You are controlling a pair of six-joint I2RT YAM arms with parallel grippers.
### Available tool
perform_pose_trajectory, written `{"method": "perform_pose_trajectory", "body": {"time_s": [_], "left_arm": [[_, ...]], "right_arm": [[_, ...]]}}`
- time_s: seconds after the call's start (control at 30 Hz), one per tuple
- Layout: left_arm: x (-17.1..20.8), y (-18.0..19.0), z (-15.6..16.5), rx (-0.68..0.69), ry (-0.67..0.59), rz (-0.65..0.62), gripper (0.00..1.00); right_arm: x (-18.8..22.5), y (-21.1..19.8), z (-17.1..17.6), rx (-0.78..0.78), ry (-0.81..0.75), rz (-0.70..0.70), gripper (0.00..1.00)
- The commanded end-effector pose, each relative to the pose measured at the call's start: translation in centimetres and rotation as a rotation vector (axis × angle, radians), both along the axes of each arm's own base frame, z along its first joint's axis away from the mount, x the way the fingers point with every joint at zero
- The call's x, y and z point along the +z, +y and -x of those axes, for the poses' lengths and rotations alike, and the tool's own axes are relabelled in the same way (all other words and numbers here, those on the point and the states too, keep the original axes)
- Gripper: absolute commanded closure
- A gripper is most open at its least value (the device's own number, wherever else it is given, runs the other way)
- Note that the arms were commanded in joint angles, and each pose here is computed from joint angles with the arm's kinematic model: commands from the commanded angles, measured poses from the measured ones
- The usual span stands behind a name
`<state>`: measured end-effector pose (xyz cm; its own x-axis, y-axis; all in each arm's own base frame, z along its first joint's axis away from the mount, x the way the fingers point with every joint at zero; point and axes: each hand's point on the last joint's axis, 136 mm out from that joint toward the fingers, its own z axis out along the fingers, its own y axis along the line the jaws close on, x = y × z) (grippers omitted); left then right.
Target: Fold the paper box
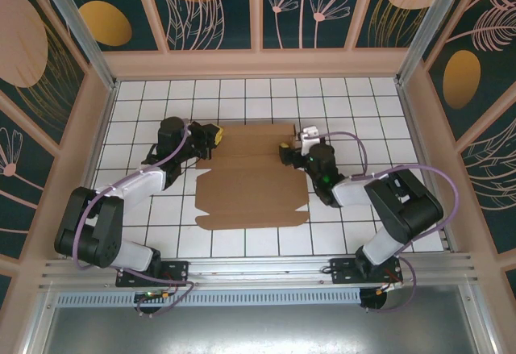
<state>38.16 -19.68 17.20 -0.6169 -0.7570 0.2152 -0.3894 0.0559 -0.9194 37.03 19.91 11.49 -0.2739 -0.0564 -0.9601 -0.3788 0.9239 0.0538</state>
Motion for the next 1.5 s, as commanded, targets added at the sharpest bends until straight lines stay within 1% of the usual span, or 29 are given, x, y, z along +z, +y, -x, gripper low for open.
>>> {"method": "perform_pose_trajectory", "body": {"time_s": [0.0,0.07,0.17,0.27,0.37,0.43,0.47,0.53,0.57,0.63,0.67,0.77,0.83,0.9,1.0,1.1,1.27,1.47], "left_arm": [[0.1,-0.4,0.7,-0.017,0.032,-0.013,1.00],[0.2,-0.5,0.8,-0.016,0.021,-0.020,1.00],[0.6,-0.5,1.0,-0.018,0.000,-0.032,1.00],[0.7,-0.2,1.3,0.000,-0.012,-0.037,1.00],[0.5,0.1,1.6,0.017,-0.014,-0.039,1.00],[0.3,0.1,1.8,0.026,-0.013,-0.036,1.00],[0.2,0.1,1.9,0.026,-0.009,-0.035,1.00],[0.1,0.1,1.9,0.027,-0.009,-0.034,1.00],[0.0,0.0,2.0,0.026,-0.006,-0.034,1.00],[-0.2,0.2,2.1,0.032,-0.003,-0.032,1.00],[-0.2,0.3,2.1,0.037,-0.004,-0.030,1.00],[-0.1,0.5,2.3,0.054,-0.007,-0.027,1.00],[0.0,0.6,2.3,0.060,-0.010,-0.029,1.00],[0.0,0.8,2.4,0.067,-0.011,-0.030,1.00],[-0.1,0.9,2.5,0.070,-0.006,-0.030,1.00],[-0.1,0.8,2.6,0.067,-0.003,-0.030,1.00],[-0.2,0.8,2.7,0.067,0.003,-0.031,1.00],[0.1,0.8,2.6,0.066,-0.002,-0.033,1.00]], "right_arm": [[4.9,2.8,1.1,0.173,-0.169,-0.101,0.08],[4.2,2.5,0.8,0.154,-0.153,-0.059,0.08],[4.7,1.8,0.7,0.118,-0.187,-0.039,0.09],[5.4,0.4,1.3,0.053,-0.230,-0.020,0.11],[5.9,-2.0,2.3,-0.052,-0.259,-0.062,0.14],[6.8,-3.5,3.4,-0.086,-0.300,-0.134,0.15],[7.5,-3.7,4.0,-0.069,-0.324,-0.175,0.15],[8.5,-2.9,5.9,0.033,-0.367,-0.226,0.16],[8.5,-2.3,6.5,0.086,-0.383,-0.210,0.18],[7.0,-1.4,6.9,0.130,-0.369,-0.130,0.21],[6.4,-1.2,7.0,0.135,-0.351,-0.116,0.22],[4.1,-0.7,6.2,0.106,-0.290,-0.063,0.28],[2.6,0.3,5.2,0.081,-0.263,0.029,0.33],[1.6,0.3,4.0,0.015,-0.251,0.087,0.38],[0.8,0.3,2.3,-0.065,-0.234,0.115,0.46],[0.1,1.0,1.1,-0.087,-0.216,0.138,0.51],[-1.1,1.5,-0.2,-0.111,-0.185,0.182,0.66],[-2.7,1.4,-0.1,-0.118,-0.131,0.204,0.67]]}}
